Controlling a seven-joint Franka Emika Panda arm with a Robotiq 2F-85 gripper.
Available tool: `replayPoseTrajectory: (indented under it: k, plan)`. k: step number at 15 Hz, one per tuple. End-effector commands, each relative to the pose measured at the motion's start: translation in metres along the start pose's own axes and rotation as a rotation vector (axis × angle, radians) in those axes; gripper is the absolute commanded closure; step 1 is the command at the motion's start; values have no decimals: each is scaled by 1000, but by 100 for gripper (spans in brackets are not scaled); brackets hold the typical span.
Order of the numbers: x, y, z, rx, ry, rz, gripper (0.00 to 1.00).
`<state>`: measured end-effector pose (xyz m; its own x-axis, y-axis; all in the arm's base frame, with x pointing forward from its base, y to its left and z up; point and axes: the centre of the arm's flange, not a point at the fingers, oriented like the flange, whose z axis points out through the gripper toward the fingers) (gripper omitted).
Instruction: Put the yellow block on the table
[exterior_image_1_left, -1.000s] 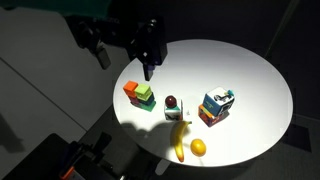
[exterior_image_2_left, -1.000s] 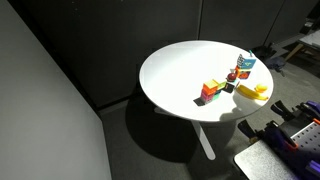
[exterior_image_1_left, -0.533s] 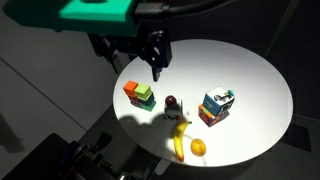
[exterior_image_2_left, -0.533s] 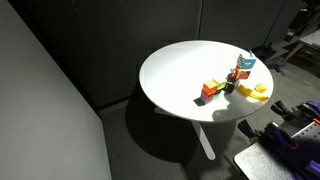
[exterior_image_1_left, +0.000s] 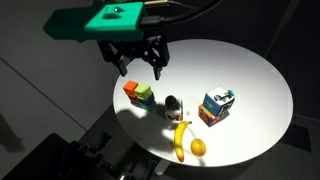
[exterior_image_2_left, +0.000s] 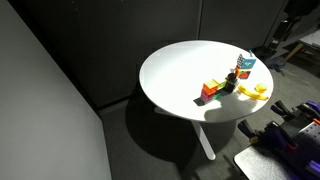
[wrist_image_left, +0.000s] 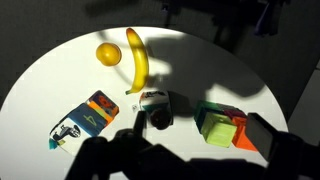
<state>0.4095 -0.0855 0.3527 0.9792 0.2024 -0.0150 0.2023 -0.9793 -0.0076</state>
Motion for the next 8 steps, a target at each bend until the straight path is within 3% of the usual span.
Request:
replayPoseTrajectory:
  k: [1, 8]
  plan:
    - [18, -5, 15, -39, 13, -7, 0]
    - [35, -17, 48, -58, 50, -32, 0]
